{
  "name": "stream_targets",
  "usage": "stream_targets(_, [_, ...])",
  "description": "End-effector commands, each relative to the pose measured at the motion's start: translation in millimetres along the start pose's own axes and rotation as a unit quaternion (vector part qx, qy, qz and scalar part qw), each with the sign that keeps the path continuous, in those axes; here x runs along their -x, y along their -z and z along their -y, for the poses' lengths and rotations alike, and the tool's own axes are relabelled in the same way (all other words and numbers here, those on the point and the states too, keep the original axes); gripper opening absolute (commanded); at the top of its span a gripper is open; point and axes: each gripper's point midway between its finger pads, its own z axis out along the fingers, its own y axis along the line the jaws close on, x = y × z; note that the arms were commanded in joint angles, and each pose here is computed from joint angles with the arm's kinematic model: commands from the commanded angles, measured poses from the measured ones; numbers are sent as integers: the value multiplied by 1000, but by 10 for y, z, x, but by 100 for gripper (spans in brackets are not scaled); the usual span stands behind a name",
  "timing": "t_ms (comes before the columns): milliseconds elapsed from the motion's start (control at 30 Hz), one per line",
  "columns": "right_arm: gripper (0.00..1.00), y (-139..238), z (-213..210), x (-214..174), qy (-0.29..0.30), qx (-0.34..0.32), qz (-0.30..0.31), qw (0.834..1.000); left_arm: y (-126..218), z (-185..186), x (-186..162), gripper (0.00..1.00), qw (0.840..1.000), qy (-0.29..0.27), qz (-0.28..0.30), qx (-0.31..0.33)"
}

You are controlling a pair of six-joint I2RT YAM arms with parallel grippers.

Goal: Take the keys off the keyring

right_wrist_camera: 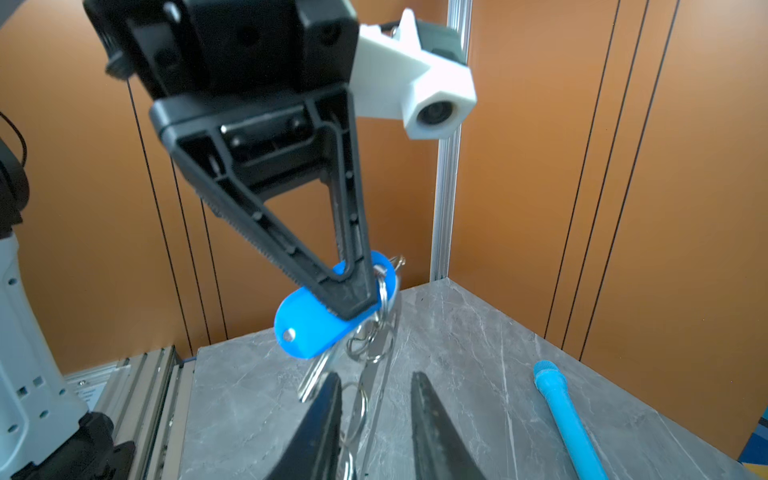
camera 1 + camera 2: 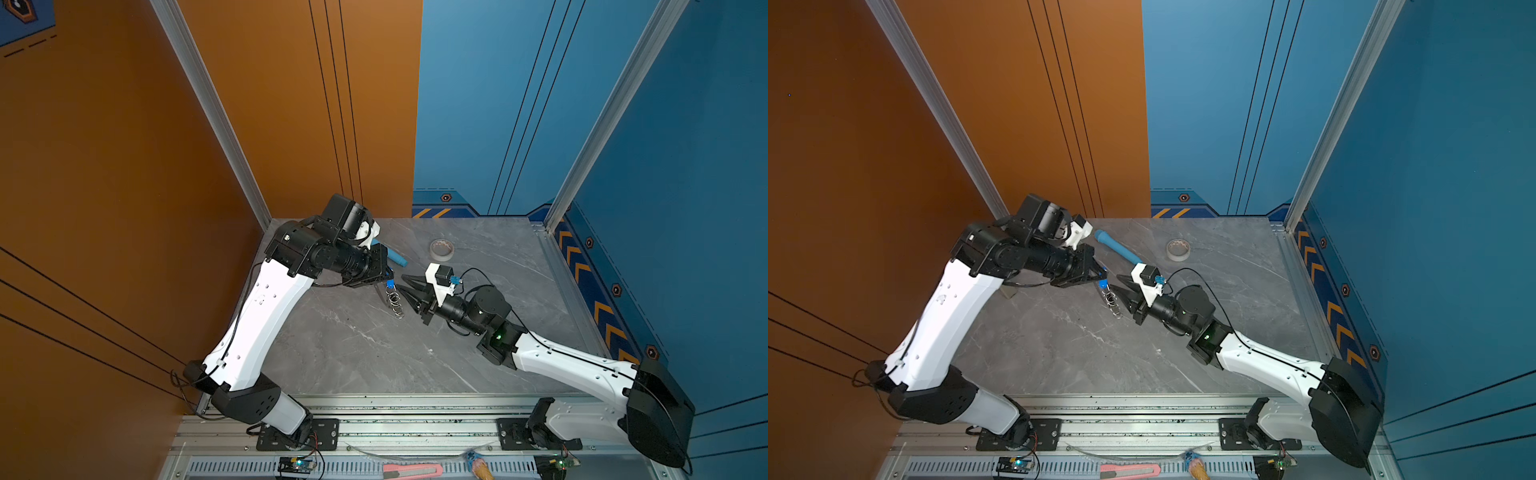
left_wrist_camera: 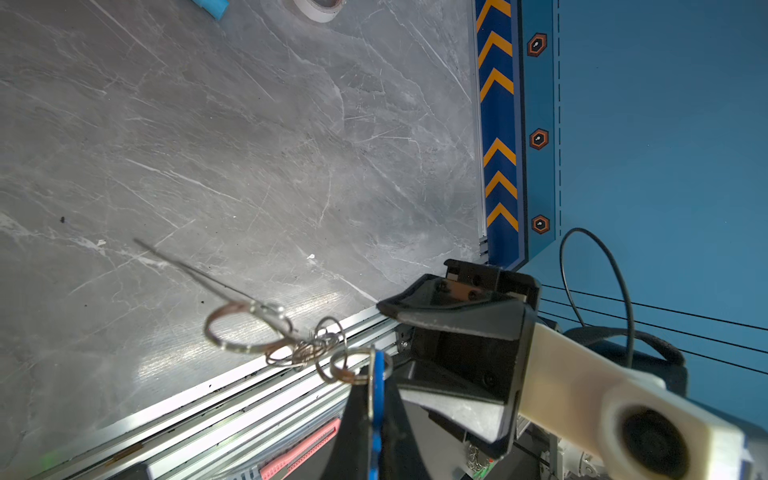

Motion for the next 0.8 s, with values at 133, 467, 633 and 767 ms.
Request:
stream_targets(133, [37,-73,5,1,43,-21,-26,999,109,27,-33,0,1000,-15,3,-10])
stream_targets(467, [45,-134,102,-96,45,-45,-56,996,156,44,-17,0,1000,-16,6,-11])
stream_targets(633, [50,-134,124,-103,31,-46,-51,997,185,57,-18,0,1000,-18,8,-14])
stream_targets(767, [51,-168,77,-2,12,-17,-25,999,178,54,-23,0,1000,-17,5,-14])
